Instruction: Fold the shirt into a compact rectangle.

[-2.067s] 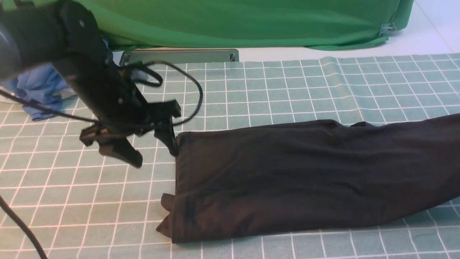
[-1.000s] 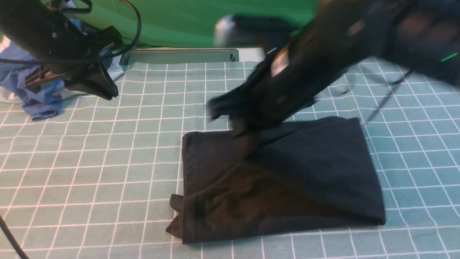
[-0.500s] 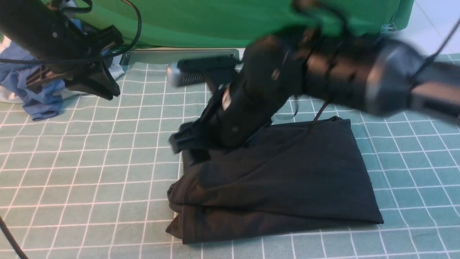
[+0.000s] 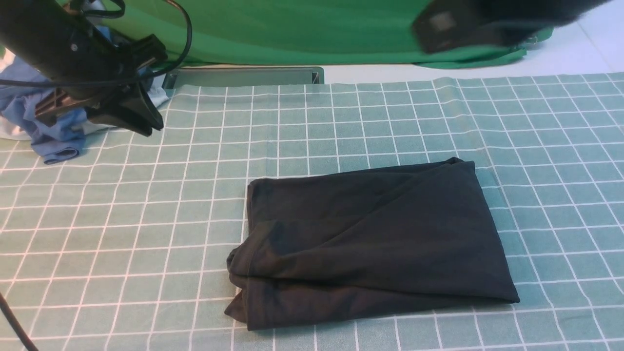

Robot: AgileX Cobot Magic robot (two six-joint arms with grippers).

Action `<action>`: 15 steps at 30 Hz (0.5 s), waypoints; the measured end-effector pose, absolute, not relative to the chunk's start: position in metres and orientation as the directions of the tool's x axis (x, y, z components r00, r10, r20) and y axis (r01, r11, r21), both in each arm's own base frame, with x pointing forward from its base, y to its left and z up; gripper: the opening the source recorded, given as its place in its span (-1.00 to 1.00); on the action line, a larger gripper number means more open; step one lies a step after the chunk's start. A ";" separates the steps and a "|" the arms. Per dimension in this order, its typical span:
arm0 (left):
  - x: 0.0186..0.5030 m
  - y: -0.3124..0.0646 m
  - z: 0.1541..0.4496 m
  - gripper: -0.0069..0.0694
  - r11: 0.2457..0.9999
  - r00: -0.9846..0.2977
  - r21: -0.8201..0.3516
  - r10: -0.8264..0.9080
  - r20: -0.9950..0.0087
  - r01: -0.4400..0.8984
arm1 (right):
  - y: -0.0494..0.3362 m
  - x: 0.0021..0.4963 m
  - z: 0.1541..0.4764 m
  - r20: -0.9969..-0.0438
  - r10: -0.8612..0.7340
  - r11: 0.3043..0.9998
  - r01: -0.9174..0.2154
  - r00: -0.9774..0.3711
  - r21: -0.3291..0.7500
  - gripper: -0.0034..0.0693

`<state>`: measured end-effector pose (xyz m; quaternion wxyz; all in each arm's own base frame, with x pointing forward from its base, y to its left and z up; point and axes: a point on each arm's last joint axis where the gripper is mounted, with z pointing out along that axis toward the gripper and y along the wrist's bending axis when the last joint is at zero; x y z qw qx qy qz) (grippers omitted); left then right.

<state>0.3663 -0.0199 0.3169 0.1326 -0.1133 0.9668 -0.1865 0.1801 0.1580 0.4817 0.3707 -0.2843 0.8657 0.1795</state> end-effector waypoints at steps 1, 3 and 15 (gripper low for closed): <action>0.366 -0.020 0.317 -0.62 0.905 -0.939 -0.391 -0.269 -0.214 -0.170 | 0.156 0.178 0.484 -0.750 -0.355 0.773 -0.626 -0.559 0.100 -0.82; 0.366 -0.020 0.317 -0.62 0.905 -0.939 -0.391 -0.269 -0.214 -0.170 | 0.141 0.162 0.485 -0.766 -0.361 0.772 -0.631 -0.533 0.075 -0.82; 0.366 -0.020 0.317 -0.57 0.911 -0.943 -0.385 -0.247 -0.224 -0.147 | 0.061 0.075 0.405 -0.974 -0.182 0.768 -0.638 -0.134 -0.055 -0.82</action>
